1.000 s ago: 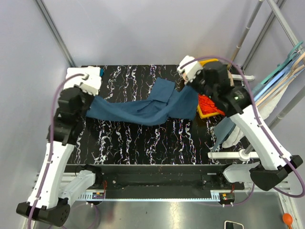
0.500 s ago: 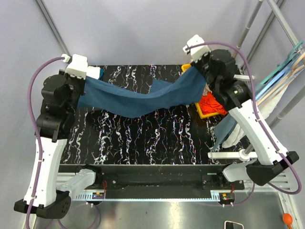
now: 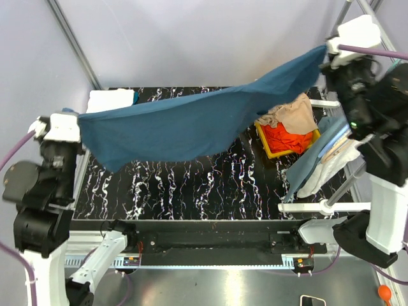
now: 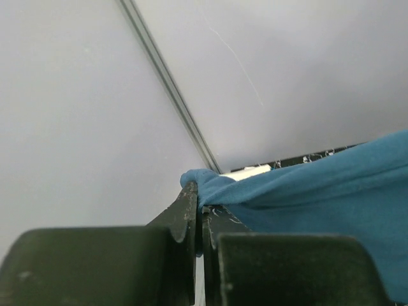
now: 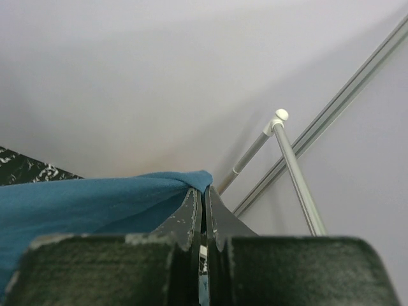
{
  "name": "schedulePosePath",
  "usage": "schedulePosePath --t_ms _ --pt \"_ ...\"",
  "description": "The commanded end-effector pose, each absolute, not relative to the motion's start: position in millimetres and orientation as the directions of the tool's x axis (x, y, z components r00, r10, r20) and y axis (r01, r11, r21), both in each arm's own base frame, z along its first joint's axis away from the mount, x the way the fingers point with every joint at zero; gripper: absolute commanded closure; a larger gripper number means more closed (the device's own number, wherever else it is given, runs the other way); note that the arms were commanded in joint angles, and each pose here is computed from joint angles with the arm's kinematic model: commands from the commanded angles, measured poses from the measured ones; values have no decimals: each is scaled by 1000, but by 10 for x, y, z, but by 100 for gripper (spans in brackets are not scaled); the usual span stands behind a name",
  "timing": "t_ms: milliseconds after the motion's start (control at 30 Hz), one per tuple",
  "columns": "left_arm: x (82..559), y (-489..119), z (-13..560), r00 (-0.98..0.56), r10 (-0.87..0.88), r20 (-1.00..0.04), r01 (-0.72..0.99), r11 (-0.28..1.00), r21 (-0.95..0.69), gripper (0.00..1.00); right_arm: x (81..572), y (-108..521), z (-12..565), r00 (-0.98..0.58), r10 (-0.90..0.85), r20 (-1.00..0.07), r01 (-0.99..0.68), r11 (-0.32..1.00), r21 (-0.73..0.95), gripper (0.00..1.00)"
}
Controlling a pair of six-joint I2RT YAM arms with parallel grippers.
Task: Fold and stack the t-shirts
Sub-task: Flatten the tshirt out
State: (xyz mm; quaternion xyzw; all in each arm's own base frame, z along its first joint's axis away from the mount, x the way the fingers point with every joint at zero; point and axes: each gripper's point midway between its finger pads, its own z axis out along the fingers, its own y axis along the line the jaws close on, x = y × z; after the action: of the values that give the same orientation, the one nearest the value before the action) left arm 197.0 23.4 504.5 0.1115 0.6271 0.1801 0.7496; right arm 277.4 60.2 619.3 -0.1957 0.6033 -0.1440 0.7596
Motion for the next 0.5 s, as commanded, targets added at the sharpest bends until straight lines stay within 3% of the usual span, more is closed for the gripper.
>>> schedulePosePath --t_ms 0,233,467 --pt "1783 355 5059 151 433 -889 -183 896 405 100 2431 410 6110 166 -434 -885 -56 892 -448 100" --pt "1572 534 5103 140 446 -884 -266 877 400 100 2200 113 6295 181 -445 -877 50 895 -444 100" --pt "2196 680 5129 79 502 -861 -433 795 424 100 2599 205 6309 158 -502 -850 134 864 -486 100"
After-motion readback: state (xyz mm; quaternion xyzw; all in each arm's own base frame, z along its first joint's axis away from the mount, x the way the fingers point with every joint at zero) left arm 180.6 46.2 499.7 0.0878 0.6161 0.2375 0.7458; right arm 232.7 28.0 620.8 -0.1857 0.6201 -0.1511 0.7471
